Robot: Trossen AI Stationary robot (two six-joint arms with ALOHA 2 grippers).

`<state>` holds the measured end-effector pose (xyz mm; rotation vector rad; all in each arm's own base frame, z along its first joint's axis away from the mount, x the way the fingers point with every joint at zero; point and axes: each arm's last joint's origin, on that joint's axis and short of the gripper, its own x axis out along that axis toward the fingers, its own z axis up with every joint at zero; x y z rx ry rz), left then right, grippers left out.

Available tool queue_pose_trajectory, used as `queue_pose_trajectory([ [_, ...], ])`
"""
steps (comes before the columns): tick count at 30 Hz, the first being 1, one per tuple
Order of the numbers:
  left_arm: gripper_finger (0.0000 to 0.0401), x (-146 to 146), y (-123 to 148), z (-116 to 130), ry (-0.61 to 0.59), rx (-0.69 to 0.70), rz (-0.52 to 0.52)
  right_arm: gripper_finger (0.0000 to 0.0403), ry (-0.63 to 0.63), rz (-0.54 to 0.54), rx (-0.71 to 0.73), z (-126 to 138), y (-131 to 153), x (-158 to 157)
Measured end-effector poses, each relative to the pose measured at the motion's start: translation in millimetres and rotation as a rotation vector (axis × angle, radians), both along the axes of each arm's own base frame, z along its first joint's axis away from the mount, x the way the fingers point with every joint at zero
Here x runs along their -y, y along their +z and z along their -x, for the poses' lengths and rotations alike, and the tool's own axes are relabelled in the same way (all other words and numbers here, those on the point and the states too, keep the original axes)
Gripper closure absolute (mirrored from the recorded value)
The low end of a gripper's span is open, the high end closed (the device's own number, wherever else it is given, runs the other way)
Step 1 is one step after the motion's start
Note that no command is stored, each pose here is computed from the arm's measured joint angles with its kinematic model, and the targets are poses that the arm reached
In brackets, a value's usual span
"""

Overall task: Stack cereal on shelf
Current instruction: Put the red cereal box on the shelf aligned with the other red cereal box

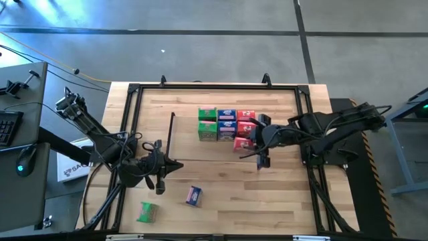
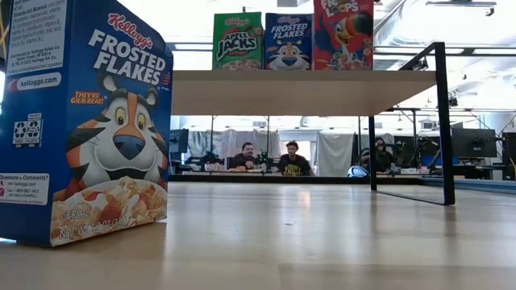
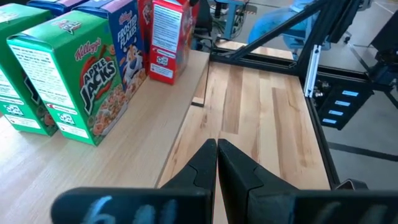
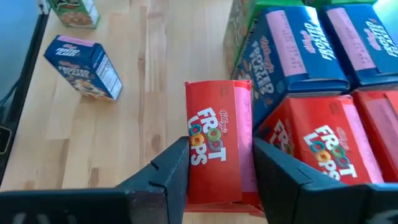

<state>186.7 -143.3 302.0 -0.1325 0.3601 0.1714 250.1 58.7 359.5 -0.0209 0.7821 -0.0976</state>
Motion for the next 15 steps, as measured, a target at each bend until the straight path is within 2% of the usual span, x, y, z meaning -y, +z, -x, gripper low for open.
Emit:
queue_pose_trajectory([
  [10, 0.0396, 0.1, 0.0, 0.0, 0.000, 0.000, 0.000, 0.0214, -0.042, -0.030, -0.022, 2.1, -1.9, 0.7],
  [15, 0.0396, 0.5, 0.6, -0.3, -0.004, 0.005, 0.007, 0.0202, -0.067, 0.000, -0.022, 3.3, 0.8, 2.0],
])
